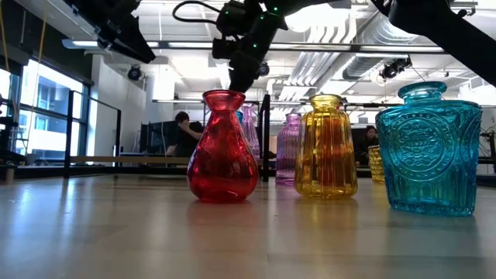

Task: Sort vases onto shelf
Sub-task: Put the top left blue vase on the shelf

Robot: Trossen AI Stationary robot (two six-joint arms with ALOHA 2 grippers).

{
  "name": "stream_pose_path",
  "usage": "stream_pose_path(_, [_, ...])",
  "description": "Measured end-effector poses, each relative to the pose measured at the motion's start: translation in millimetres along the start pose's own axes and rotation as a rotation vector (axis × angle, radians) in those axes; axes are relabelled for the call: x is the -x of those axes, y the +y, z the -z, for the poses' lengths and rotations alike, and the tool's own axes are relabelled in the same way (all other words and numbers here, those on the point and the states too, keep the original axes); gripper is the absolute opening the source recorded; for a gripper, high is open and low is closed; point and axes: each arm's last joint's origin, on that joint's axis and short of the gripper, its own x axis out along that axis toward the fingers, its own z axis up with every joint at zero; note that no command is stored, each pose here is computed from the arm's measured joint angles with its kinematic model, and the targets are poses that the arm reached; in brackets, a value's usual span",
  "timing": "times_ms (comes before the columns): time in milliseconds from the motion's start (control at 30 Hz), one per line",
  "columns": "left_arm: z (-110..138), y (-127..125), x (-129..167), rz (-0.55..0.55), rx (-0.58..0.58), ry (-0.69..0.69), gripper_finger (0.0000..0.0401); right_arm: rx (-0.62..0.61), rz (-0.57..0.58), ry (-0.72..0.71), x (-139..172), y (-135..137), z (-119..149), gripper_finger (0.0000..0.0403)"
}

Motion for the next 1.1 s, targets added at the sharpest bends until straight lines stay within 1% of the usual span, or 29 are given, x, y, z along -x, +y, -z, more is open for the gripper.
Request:
stream_pose_path(333, [0.0,0.0,0.0,0.0,0.0,0.0,0.0157,0.005,0.0,-0.011,-0.2,0.4,-1.3,0.0049])
stream_pose_path(400, [0.0,0.0,0.0,0.0,0.0,0.0,0.0157,0.005,-0.017,-0.024,-0.2,0.6,-1.8,0.0051])
stream_pose_path(633, [0.0,0.0,0.0,0.0,0.0,0.0,0.0157,0.009,-0.036,-0.037,-0.2,1.7,-2.8,0.0053])
stream_pose_path(900, [0.0,0.0,0.0,0.0,0.0,0.0,0.0157,0.026,-0.013,-0.075,0.2,2.1,-7.6,0.0053])
stream_pose_path(1100, [0.0,0.0,0.0,0.0,0.009,0.0,0.0157,0.048,-0.006,-0.103,6.9,9.8,-14.6,0.0053])
